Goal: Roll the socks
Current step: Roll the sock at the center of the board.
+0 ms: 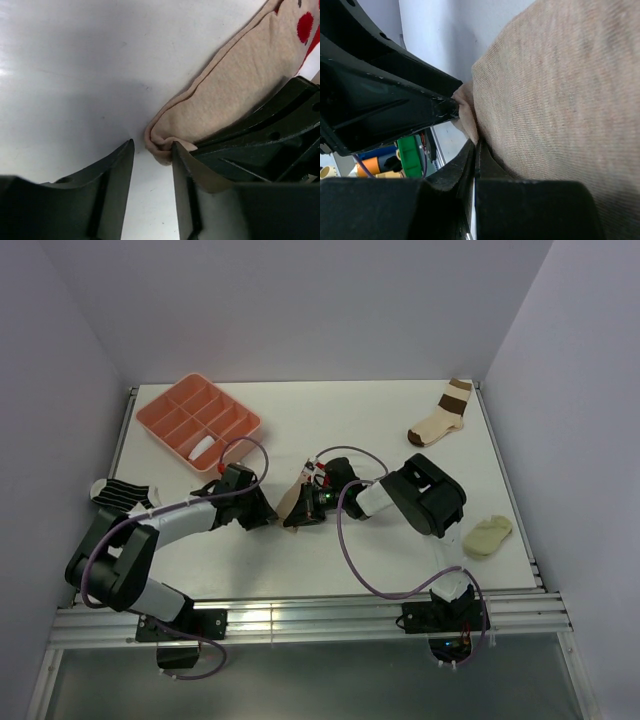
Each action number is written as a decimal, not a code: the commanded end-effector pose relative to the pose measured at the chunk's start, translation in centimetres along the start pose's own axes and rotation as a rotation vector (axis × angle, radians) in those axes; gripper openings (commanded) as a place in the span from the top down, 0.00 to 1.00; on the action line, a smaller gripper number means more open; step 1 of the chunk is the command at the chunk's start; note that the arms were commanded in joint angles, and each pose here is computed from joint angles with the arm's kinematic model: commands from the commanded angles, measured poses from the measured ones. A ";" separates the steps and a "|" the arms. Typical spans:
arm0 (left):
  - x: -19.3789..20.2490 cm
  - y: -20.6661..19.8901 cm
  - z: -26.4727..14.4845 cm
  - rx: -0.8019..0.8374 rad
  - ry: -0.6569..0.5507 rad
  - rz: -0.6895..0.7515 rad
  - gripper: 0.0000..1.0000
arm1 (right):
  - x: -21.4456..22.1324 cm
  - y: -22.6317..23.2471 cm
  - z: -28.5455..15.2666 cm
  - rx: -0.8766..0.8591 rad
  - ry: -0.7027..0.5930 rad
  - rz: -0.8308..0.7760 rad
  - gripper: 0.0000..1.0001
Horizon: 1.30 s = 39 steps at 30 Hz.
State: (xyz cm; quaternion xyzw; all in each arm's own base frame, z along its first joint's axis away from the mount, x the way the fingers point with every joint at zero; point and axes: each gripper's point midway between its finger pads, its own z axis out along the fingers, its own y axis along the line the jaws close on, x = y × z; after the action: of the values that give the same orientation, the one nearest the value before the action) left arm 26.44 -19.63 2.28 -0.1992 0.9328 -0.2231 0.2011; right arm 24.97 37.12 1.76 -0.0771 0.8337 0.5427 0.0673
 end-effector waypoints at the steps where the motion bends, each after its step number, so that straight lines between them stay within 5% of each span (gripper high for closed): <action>1: 1.9 3.7 1.1 -0.141 0.048 0.016 0.57 | 0.0 -1.4 -0.1 0.050 0.005 0.020 0.99; 3: 2.1 3.7 1.2 -0.133 0.052 0.018 0.69 | -0.2 -1.3 0.0 0.051 0.000 0.018 0.97; 9: 2.4 4.0 2.1 -0.168 0.074 0.031 0.82 | -0.5 -1.2 -0.5 0.100 -0.006 -0.019 0.87; 18: 2.7 5.2 2.7 -0.252 0.126 0.090 0.92 | -1.8 1.0 -3.2 0.300 -0.078 -0.290 0.53; 28: 2.0 4.2 2.7 -0.246 0.141 0.142 0.93 | -3.2 3.9 -5.5 0.617 -0.257 -0.756 0.55; 39: 2.4 3.7 3.0 -0.235 0.169 0.150 0.93 | -2.5 3.7 -2.2 0.663 -0.214 -0.931 0.60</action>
State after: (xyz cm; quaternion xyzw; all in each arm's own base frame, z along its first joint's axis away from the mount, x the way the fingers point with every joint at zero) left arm 28.71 -22.00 1.62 -0.1461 0.9507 -0.2063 0.1798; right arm 25.01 35.88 5.69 -0.3403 0.8420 0.1957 0.3702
